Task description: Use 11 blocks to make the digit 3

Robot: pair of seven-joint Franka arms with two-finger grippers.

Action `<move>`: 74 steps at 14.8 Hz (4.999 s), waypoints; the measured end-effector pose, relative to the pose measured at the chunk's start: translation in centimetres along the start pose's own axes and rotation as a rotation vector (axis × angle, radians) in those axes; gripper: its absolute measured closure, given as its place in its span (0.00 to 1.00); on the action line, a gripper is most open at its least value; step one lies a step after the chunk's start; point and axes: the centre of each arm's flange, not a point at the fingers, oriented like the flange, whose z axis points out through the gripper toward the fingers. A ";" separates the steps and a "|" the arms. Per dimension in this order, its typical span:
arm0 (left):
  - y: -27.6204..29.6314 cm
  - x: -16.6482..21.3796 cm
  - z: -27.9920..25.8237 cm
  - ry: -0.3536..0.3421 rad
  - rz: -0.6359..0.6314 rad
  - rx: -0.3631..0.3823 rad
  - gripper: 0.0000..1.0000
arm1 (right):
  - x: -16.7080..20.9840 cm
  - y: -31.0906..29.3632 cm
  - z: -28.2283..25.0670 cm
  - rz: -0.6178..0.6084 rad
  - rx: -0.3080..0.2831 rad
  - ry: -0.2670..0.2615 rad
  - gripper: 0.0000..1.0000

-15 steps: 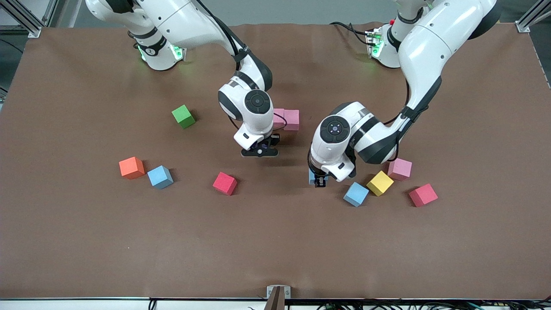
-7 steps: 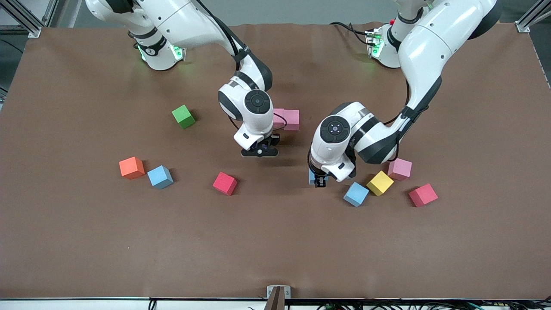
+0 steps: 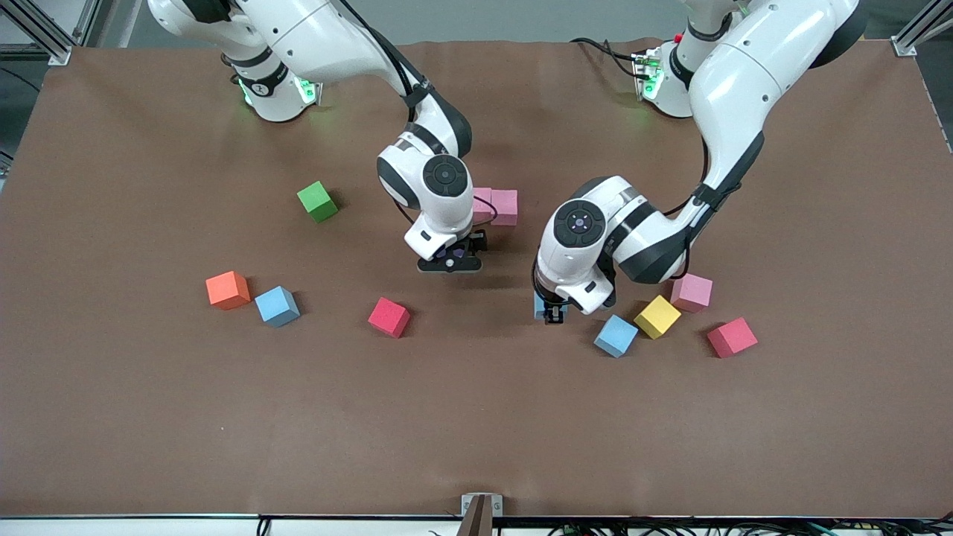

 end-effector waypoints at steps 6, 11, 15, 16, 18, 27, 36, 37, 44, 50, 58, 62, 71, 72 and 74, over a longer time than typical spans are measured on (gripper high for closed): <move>-0.2 -0.3 0.1 0.001 0.005 0.001 0.40 | 0.7 0.2 -2.2 0.009 -0.011 -0.002 0.00; -1.8 -1.3 1.0 -0.017 0.031 0.009 0.40 | 2.4 3.4 -8.1 0.164 0.006 -0.029 0.00; -4.2 -2.6 2.7 -0.033 0.011 0.025 0.40 | 5.8 9.0 -12.1 0.306 0.013 -0.024 0.00; -5.1 -3.4 3.0 -0.032 0.005 0.031 0.40 | 6.7 11.0 -12.5 0.340 -0.002 -0.038 0.00; -7.1 -5.4 3.2 -0.031 0.002 0.038 0.40 | 8.8 15.7 -13.1 0.418 -0.022 -0.065 0.00; -12.7 -10.8 5.9 -0.014 0.012 0.043 0.40 | 13.6 27.0 -15.5 0.605 -0.007 -0.060 0.00; -13.7 -12.1 7.3 -0.024 0.004 0.031 0.40 | 14.9 31.9 -15.3 0.663 -0.043 -0.051 0.00; -13.7 -12.3 7.3 -0.026 0.005 0.030 0.40 | 15.0 32.4 -15.3 0.672 -0.043 -0.051 0.00; -13.2 -13.2 7.3 -0.043 -0.010 0.029 0.40 | 15.5 35.5 -15.1 0.721 -0.047 -0.064 0.00; -12.9 -13.5 7.4 -0.043 -0.015 0.020 0.40 | 14.8 35.7 -15.8 0.721 -0.068 -0.095 0.00; -12.9 -13.6 7.4 -0.043 -0.014 0.019 0.39 | 14.8 35.7 -16.6 0.726 -0.059 -0.082 0.00; -12.9 -13.6 7.7 -0.042 -0.015 0.022 0.34 | 14.5 34.7 -16.4 0.709 -0.055 -0.084 0.00; -12.2 -13.7 7.1 -0.051 -0.024 0.011 0.00 | 14.2 31.1 -15.4 0.750 -0.024 -0.056 0.00; -11.9 -13.6 6.9 -0.053 -0.027 0.008 0.00 | 14.1 30.5 -15.1 0.759 -0.010 -0.057 0.00; -11.6 -13.5 6.3 -0.049 -0.029 0.001 0.00 | 13.9 29.3 -14.8 0.764 0.018 -0.062 0.00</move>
